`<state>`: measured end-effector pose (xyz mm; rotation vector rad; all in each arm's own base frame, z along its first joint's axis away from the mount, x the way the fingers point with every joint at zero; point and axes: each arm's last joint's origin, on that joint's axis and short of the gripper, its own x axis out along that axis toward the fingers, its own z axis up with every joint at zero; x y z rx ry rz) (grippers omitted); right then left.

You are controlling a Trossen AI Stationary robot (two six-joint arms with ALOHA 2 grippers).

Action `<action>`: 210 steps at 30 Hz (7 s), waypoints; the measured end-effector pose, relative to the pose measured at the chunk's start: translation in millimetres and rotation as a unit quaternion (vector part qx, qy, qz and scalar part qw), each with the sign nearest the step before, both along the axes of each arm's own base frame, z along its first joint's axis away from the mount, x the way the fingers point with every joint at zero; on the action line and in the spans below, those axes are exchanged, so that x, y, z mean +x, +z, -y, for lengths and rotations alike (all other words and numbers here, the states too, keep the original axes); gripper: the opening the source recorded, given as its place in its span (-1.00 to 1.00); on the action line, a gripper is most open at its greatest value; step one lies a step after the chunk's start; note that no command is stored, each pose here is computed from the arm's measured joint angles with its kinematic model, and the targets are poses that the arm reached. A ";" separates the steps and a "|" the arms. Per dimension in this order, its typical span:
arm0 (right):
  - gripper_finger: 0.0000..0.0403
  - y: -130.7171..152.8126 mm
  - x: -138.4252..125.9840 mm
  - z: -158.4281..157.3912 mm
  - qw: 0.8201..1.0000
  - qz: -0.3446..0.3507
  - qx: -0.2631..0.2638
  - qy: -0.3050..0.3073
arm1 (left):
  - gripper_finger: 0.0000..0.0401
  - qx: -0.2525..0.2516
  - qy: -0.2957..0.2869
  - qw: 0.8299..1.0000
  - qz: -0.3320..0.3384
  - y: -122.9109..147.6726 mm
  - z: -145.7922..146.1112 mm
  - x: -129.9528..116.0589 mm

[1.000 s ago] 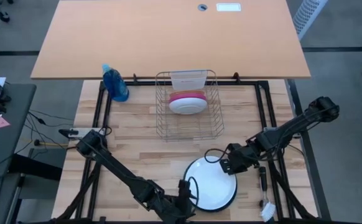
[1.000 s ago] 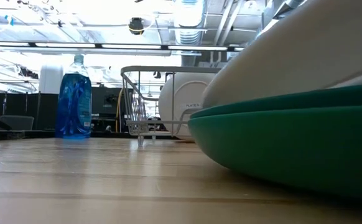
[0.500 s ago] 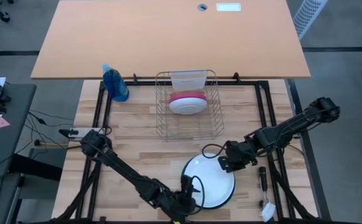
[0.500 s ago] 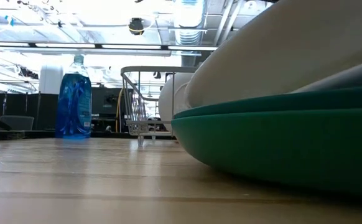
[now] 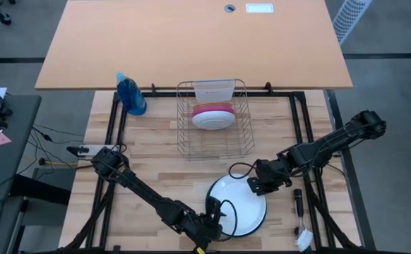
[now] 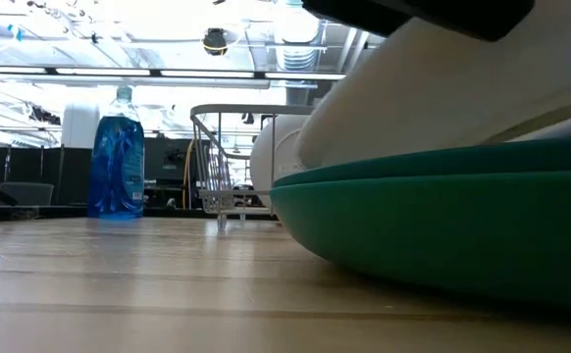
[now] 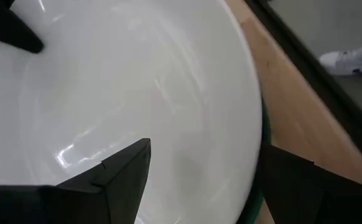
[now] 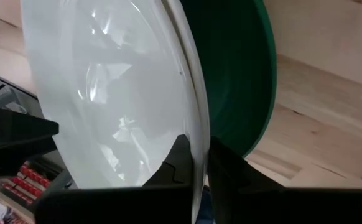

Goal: Sort dishes
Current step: Put the white plate in the dish rack

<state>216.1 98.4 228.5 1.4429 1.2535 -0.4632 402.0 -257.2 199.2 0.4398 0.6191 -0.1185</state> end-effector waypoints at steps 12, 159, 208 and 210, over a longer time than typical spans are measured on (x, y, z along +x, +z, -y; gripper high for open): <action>-0.91 -0.7 -0.3 1.9 1.000 -0.005 -0.003 -0.002 | 0.28 0.046 0.025 0.999 -0.007 -2.5 -18.0 7.6; -1.00 123.9 12.0 -48.0 0.763 0.310 -0.264 0.503 | -0.40 -0.208 0.207 0.938 0.186 244.8 -72.0 -97.0; -1.00 347.9 -17.1 100.2 0.346 0.913 -0.217 0.023 | -0.41 -0.258 0.419 0.784 0.378 319.3 -153.5 -230.5; -1.00 350.2 -22.6 103.6 0.337 0.916 -0.216 0.017 | -0.41 -0.262 0.426 0.778 0.380 316.7 -155.0 -228.1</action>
